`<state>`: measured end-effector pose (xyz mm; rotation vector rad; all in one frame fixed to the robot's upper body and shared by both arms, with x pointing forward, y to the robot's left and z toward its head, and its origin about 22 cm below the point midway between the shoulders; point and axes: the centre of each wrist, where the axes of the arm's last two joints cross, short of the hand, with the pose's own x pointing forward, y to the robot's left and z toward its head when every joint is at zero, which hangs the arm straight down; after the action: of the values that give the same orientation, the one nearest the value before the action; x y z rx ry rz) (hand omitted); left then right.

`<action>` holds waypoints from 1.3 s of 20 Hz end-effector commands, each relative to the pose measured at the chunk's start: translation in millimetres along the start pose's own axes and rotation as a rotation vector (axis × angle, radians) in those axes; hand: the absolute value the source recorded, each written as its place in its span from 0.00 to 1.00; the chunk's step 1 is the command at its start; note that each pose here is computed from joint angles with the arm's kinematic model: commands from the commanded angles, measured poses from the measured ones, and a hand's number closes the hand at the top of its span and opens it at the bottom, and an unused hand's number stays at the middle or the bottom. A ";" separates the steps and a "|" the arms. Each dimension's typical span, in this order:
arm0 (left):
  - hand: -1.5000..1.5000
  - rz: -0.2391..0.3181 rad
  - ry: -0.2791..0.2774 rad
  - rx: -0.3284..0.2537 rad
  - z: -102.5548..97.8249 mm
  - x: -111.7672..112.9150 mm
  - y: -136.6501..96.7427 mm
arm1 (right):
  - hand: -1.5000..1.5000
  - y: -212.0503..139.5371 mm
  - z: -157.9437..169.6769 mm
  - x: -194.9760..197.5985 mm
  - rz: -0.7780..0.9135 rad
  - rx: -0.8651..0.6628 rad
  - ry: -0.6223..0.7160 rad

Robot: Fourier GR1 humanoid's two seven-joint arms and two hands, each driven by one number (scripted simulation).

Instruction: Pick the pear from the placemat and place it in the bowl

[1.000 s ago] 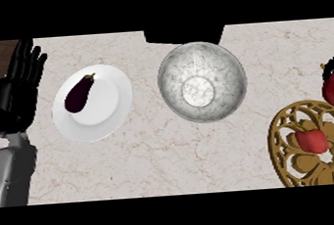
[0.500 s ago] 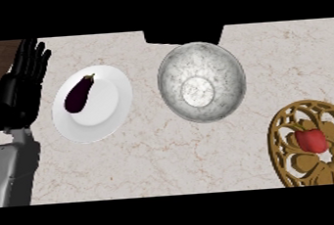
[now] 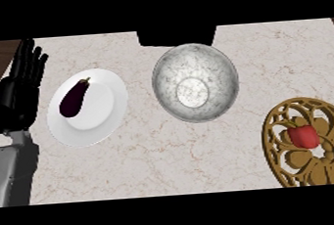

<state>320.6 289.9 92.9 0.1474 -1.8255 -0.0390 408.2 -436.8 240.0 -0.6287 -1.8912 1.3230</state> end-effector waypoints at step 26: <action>0.50 -0.004 0.041 0.067 24.5 -14.8 32.0 | 1.00 111.5 -193.6 134.8 -0.308 0.439 -0.317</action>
<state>306.8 326.3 82.9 0.2194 -1.7891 0.0152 477.8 -207.0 236.9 -0.0839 -1.8231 1.5592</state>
